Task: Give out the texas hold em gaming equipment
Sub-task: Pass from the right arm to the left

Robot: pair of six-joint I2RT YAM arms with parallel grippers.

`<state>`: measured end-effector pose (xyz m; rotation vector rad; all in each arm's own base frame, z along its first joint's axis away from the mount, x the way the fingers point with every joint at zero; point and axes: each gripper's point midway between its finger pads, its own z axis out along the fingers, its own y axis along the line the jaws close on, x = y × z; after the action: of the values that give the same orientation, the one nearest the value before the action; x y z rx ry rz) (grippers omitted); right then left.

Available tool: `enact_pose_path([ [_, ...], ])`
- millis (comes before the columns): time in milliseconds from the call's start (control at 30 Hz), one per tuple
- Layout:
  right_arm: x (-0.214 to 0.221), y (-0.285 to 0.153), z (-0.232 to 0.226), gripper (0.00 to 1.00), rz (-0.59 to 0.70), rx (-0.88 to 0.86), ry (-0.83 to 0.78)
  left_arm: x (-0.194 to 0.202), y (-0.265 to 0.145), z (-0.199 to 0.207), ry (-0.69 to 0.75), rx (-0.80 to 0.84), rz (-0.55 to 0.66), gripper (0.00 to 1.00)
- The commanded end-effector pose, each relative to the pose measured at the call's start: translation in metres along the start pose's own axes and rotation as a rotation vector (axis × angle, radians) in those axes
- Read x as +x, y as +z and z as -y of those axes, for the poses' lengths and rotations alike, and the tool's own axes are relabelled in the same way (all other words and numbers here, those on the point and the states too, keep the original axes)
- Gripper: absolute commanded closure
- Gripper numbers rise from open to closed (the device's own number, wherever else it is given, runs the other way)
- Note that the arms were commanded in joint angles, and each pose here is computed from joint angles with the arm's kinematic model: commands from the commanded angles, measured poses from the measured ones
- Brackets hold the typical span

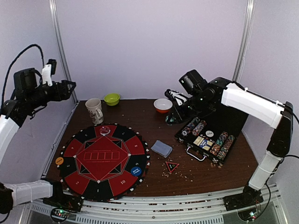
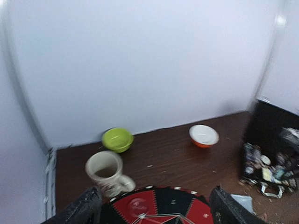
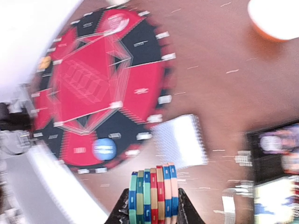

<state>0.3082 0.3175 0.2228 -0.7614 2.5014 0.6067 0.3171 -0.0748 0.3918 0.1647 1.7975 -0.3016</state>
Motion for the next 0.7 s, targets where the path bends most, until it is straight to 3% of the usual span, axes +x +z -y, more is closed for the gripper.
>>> enact_pose_path([
  [0,0.005,0.01,-0.059,1.0,-0.022,-0.343,0.138,0.005,-0.009,0.145,0.384,0.462,0.015,0.17],
  [67,0.012,0.011,-0.07,1.0,-0.031,-0.412,0.168,0.046,-0.026,0.207,0.588,0.657,-0.021,0.15],
  [167,0.015,0.009,-0.087,1.0,-0.013,-0.527,0.224,0.11,-0.059,0.267,0.863,0.888,-0.018,0.12],
  [233,0.02,0.009,-0.096,1.0,-0.013,-0.584,0.255,0.138,-0.057,0.283,0.987,0.902,-0.004,0.1],
  [400,0.037,0.022,-0.109,1.0,-0.059,-0.597,0.264,0.168,-0.028,0.301,1.078,0.859,0.027,0.02],
  [567,0.036,0.022,-0.123,1.0,-0.045,-0.643,0.269,0.195,0.005,0.314,1.121,0.818,-0.026,0.02],
  [667,0.036,0.023,-0.126,1.0,-0.046,-0.646,0.269,0.207,0.028,0.312,1.117,0.735,-0.082,0.12],
])
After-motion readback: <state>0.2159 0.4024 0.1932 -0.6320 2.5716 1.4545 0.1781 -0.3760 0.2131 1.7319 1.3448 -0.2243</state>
